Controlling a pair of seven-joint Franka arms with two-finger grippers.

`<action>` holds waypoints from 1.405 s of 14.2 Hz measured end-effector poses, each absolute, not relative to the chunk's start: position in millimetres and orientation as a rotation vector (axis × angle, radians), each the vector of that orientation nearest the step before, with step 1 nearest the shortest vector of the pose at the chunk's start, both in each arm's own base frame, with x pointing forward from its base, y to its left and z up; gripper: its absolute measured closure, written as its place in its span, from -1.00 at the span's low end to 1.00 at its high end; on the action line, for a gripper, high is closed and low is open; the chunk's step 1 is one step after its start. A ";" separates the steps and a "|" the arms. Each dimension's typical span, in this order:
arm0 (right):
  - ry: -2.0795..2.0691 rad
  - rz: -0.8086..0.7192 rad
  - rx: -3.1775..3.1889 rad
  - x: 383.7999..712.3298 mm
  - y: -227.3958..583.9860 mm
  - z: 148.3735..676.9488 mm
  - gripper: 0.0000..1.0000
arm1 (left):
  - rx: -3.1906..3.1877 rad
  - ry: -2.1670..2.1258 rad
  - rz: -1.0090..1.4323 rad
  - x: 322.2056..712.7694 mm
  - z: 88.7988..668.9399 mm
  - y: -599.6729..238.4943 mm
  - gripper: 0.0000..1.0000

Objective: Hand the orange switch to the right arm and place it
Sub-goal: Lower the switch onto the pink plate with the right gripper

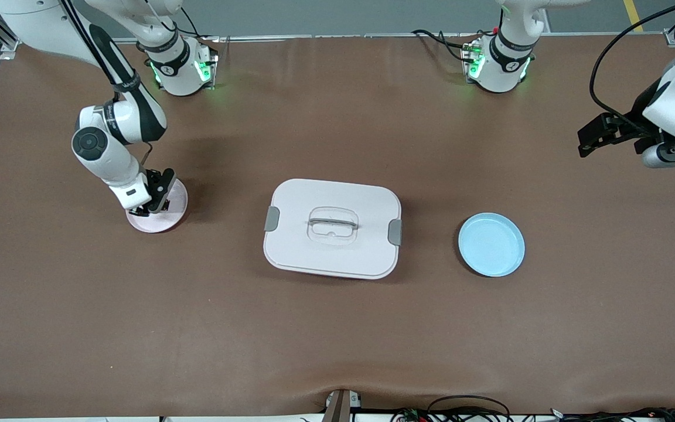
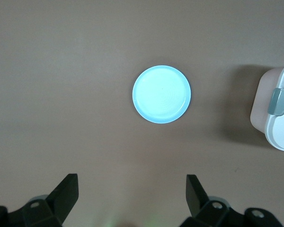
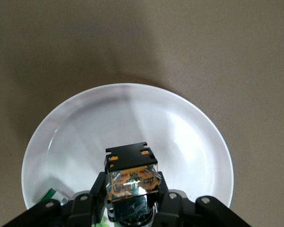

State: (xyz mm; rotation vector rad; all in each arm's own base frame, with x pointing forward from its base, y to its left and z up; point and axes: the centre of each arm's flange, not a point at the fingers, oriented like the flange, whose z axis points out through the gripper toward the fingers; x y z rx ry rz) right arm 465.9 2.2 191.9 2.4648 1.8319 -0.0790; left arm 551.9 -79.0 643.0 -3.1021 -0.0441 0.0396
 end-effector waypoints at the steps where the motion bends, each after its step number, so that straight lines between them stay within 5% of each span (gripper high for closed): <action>1: 1.832 -0.074 2.466 466.5 2.2 189.9 0.13 | -3.102 -0.044 0.040 551.9 643.0 -79.1 -1.00; 13: 1.827 -0.058 2.472 470.0 0.1 181.8 0.07 | -3.102 -0.040 0.041 551.7 642.7 -80.6 -1.00; 19: 1.811 -0.033 2.467 478.7 -1.3 188.6 -0.98 | -3.102 -0.037 0.041 551.5 642.7 -81.7 -1.00; 20: 1.801 -0.024 2.466 482.6 -1.8 193.0 -1.00 | -3.102 -0.035 0.041 551.4 642.7 -82.1 -1.00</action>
